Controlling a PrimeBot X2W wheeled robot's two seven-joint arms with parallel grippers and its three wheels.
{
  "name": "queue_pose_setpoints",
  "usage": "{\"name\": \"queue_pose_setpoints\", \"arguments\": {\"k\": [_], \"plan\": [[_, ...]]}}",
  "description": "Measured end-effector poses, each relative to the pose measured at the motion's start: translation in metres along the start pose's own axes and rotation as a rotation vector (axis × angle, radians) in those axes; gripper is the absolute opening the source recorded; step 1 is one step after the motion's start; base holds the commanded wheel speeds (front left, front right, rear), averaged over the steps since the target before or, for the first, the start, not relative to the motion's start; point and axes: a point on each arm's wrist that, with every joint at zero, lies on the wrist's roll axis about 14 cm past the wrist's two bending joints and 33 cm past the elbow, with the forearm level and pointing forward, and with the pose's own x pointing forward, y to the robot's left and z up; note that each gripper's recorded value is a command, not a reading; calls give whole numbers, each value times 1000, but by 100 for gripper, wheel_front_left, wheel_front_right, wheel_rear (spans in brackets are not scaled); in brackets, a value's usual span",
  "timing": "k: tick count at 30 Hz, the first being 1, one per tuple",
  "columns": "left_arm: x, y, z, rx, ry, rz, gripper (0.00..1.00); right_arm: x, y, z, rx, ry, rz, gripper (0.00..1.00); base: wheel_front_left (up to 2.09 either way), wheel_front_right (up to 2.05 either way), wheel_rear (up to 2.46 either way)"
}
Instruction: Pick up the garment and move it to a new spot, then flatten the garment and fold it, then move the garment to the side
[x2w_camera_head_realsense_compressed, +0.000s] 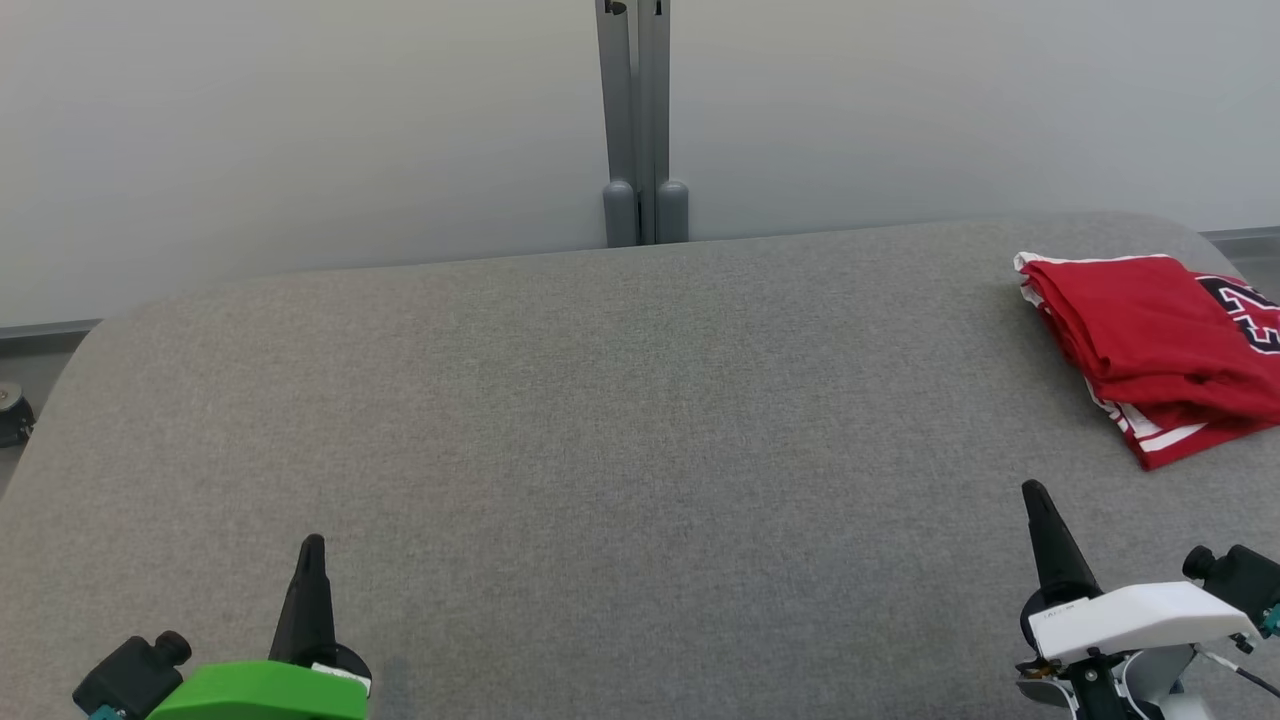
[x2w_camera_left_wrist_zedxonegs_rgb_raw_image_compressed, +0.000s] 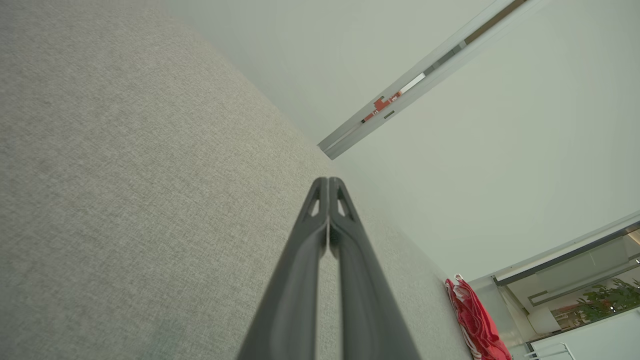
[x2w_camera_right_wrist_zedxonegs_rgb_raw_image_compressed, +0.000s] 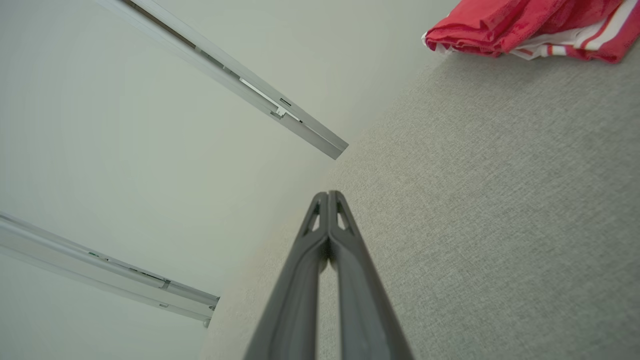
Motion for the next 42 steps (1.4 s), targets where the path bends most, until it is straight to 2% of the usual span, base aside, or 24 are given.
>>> {"name": "queue_pose_setpoints", "arguments": {"k": [42], "plan": [[26, 4, 13, -417, 11, -5, 0, 22, -3, 6, 415, 2, -21, 0, 0, 0, 0]]}}
